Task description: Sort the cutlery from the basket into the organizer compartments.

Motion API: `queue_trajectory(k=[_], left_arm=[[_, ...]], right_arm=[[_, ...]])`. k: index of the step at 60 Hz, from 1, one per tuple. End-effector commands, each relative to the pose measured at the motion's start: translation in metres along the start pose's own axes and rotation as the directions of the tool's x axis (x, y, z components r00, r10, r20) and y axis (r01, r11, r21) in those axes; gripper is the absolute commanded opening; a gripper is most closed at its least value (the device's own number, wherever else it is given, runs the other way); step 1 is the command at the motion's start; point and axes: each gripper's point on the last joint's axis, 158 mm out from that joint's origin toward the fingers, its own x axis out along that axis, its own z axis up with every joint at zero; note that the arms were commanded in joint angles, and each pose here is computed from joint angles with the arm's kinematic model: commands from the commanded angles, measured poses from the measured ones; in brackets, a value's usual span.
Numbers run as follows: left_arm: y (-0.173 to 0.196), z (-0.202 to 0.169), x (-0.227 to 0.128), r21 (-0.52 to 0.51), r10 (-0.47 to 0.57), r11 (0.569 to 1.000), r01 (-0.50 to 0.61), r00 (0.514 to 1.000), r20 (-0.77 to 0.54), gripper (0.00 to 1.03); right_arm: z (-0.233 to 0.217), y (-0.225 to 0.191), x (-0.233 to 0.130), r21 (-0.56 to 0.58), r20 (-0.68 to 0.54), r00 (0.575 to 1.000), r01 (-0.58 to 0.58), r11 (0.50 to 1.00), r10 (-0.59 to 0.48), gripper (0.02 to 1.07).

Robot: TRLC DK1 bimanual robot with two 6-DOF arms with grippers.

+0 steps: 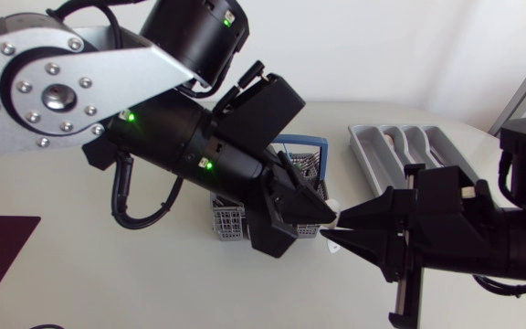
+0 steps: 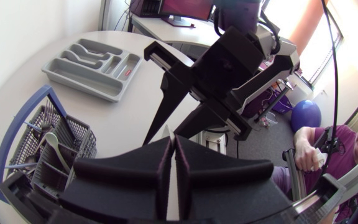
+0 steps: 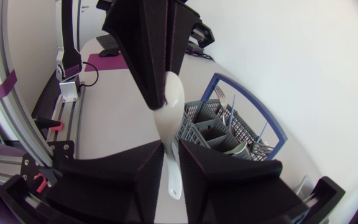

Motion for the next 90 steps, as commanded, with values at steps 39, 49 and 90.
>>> queue_trajectory(k=[39,49,90], left_arm=[[0.047,0.022,-0.03,0.053,0.225,0.973,-0.227,0.973,0.043,0.91],[0.074,-0.003,-0.014,0.166,0.379,0.916,-0.365,0.924,-0.06,0.92],[0.125,-0.022,0.027,0.468,0.571,0.764,-0.445,0.803,-0.169,0.92]], right_arm=[[-0.032,-0.008,-0.017,0.001,-0.108,0.993,0.048,0.999,-0.047,0.07],[-0.059,-0.041,-0.035,-0.017,-0.157,0.976,0.151,0.988,-0.152,0.07],[-0.198,-0.183,-0.123,-0.074,-0.335,0.849,0.408,0.91,-0.408,0.07]])
